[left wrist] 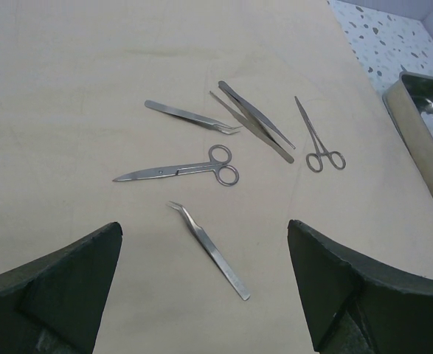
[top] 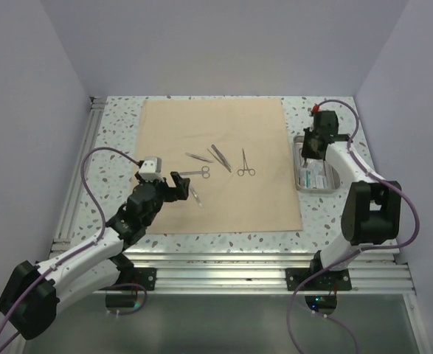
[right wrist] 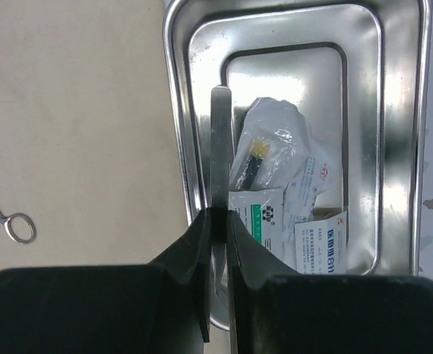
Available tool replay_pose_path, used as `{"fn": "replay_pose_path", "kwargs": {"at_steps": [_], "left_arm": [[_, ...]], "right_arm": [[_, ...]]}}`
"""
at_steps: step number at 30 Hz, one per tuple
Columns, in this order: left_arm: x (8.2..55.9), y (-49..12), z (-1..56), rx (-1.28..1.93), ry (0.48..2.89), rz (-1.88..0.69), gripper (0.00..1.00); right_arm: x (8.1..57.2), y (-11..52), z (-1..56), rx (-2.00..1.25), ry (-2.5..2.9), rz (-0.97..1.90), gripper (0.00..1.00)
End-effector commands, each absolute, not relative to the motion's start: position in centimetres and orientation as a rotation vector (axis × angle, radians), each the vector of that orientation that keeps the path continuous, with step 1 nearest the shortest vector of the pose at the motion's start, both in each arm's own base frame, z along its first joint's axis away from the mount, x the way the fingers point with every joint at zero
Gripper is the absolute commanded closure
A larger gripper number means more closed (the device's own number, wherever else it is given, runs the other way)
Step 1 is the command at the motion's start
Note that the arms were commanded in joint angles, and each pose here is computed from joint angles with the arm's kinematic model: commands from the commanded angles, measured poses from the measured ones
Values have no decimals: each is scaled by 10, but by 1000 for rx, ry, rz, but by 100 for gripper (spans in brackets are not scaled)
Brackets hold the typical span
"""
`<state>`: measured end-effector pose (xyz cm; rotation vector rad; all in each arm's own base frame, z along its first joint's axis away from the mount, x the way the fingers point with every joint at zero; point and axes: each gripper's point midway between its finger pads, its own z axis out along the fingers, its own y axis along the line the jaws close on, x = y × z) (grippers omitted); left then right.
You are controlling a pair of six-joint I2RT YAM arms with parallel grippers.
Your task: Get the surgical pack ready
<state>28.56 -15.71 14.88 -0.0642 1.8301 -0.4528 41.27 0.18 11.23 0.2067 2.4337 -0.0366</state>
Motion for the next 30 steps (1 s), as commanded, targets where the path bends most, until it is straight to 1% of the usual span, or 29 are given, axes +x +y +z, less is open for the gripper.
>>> {"fn": "replay_pose_path", "kwargs": {"at_steps": [1, 8, 20, 22, 23, 25, 26, 29, 30], "left_arm": [[288, -158, 159, -80, 1778, -484, 3], [289, -161, 157, -72, 1789, -488, 3], [288, -162, 157, -68, 1791, -493, 3], [288, -162, 156, -66, 1794, -491, 3], [288, -161, 157, -68, 1792, -487, 3], [288, -160, 157, -71, 1789, -482, 3], [288, -159, 158, -71, 1789, -480, 3], [288, -158, 157, -74, 1790, -471, 3], [288, -157, 157, -76, 1790, -468, 3]], "right_arm": [[414, 3, 109, 158, 2450, -28, 100], [415, -2, 80, 143, 2524, -76, 100], [417, -17, 55, 171, 2581, -198, 100], [416, -21, 51, 191, 2593, -230, 94], [414, -21, 49, 198, 2607, -233, 84], [416, -22, 50, 210, 2607, -241, 75], [416, -23, 52, 217, 2603, -242, 69], [420, -21, 67, 229, 2563, -230, 61], [421, -22, 72, 235, 2547, -229, 56]]}}
